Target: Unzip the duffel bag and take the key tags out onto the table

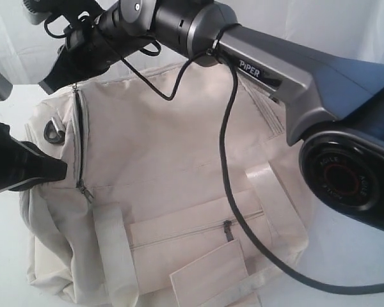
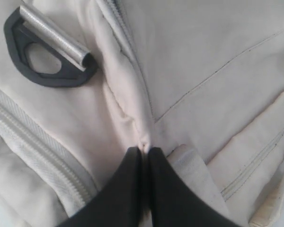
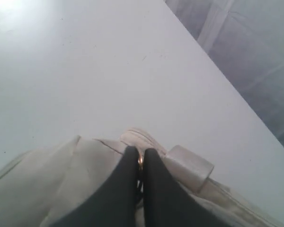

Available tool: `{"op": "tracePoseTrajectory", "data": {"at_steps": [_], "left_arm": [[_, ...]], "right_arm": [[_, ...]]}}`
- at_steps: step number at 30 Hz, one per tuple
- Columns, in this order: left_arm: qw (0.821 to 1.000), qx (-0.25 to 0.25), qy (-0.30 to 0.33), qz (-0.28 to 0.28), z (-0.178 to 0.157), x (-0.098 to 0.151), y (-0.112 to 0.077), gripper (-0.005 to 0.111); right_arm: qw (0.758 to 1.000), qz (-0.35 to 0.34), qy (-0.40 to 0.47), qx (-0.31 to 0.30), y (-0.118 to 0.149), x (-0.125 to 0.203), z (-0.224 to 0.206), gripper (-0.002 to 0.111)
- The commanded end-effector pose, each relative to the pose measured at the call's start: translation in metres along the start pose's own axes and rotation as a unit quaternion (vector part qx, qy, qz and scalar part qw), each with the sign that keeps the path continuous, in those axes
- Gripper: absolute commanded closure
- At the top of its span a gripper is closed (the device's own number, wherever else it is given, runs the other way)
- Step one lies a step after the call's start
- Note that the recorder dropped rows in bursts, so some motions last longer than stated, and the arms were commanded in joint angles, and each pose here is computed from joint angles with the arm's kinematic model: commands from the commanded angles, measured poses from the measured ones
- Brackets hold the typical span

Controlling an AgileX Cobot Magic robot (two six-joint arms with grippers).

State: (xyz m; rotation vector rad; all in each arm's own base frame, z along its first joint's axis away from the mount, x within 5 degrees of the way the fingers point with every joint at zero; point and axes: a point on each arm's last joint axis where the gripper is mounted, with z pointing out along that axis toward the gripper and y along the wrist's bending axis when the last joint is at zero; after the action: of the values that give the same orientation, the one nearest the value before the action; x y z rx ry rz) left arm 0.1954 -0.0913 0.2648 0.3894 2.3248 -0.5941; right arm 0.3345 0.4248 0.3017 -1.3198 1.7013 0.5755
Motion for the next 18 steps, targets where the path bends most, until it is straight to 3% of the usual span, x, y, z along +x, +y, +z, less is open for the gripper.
{"op": "tracePoseTrajectory", "data": {"at_steps": [1, 11, 18], "left_arm": [[0.999, 0.024, 0.029, -0.004, 0.0, 0.008, -0.005, 0.107], [0.999, 0.028, 0.031, -0.011, 0.0, 0.008, -0.006, 0.107], [0.999, 0.032, 0.031, -0.016, 0.0, 0.008, -0.007, 0.107]], "right_arm": [[0.998, 0.014, -0.037, 0.045, -0.023, 0.005, 0.005, 0.108], [0.983, 0.086, -0.114, 0.115, -0.059, 0.022, 0.02, 0.108], [0.975, 0.127, -0.117, 0.139, -0.081, 0.041, 0.026, 0.108]]}}
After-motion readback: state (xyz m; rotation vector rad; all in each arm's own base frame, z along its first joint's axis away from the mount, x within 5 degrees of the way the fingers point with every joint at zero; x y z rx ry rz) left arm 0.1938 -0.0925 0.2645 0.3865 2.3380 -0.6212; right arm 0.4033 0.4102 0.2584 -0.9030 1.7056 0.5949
